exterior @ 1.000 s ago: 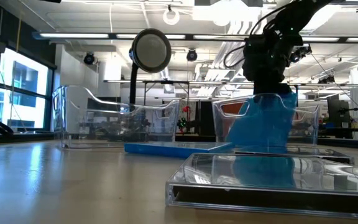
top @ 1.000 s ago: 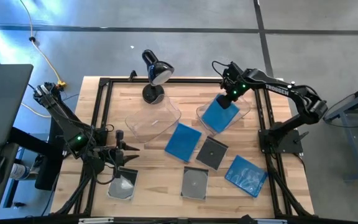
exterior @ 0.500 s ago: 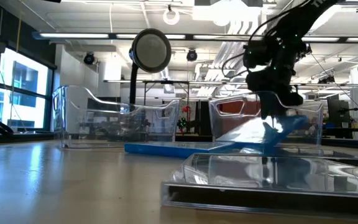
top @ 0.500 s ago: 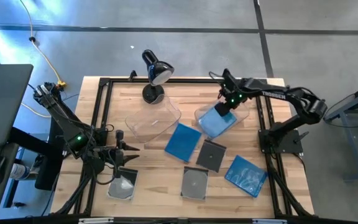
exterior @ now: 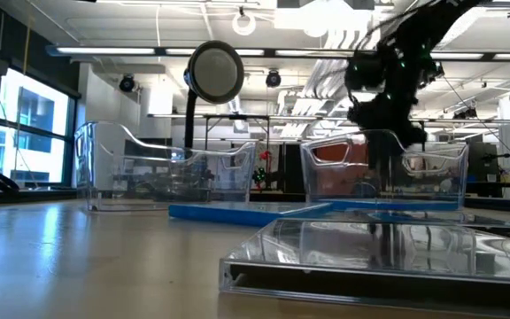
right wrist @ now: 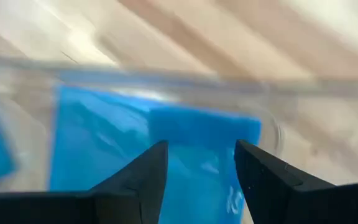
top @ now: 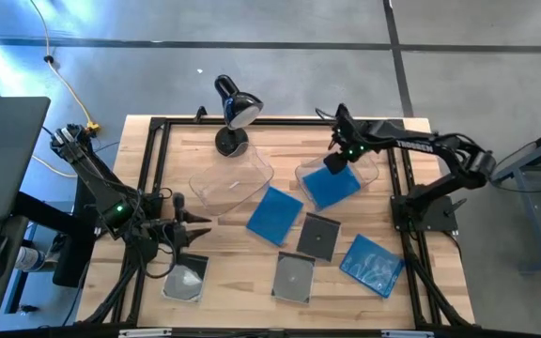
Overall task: Pick & place jewel cases by type
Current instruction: Put the top blue CD case into the right transparent bin
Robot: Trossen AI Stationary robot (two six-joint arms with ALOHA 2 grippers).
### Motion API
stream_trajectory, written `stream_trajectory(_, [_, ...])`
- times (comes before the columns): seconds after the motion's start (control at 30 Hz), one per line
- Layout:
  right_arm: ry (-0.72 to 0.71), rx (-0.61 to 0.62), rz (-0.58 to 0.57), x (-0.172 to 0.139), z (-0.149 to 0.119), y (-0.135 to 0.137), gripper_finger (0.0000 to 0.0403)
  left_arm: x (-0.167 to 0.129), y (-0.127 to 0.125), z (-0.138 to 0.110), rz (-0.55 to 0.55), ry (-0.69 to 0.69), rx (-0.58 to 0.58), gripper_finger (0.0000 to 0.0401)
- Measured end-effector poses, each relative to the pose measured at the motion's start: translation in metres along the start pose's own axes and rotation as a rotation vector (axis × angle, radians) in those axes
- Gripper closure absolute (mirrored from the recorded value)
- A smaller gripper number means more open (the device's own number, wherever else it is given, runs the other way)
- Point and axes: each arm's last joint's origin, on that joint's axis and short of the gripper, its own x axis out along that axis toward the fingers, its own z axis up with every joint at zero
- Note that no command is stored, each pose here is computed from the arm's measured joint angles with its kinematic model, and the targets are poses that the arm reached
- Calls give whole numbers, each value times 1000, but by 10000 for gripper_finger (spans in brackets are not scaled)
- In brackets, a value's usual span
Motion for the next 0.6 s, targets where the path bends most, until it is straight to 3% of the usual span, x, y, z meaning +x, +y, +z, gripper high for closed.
stream_trajectory(0.17, [-92, -70, 42, -39, 25, 14, 231, 0, 0, 0, 17, -1, -41, 293])
stream_trajectory(0.27, [-100, -221, 117, -57, 28, 39, 232, 0, -1, 0, -5, 3, -109, 293])
stream_trajectory(0.43, [-105, -366, 216, -71, 9, 98, 241, 0, -2, -1, -65, 18, -155, 293])
stream_trajectory(0.6, [-181, -429, 257, -81, -18, 146, 241, 0, -3, 0, -67, 11, -167, 293])
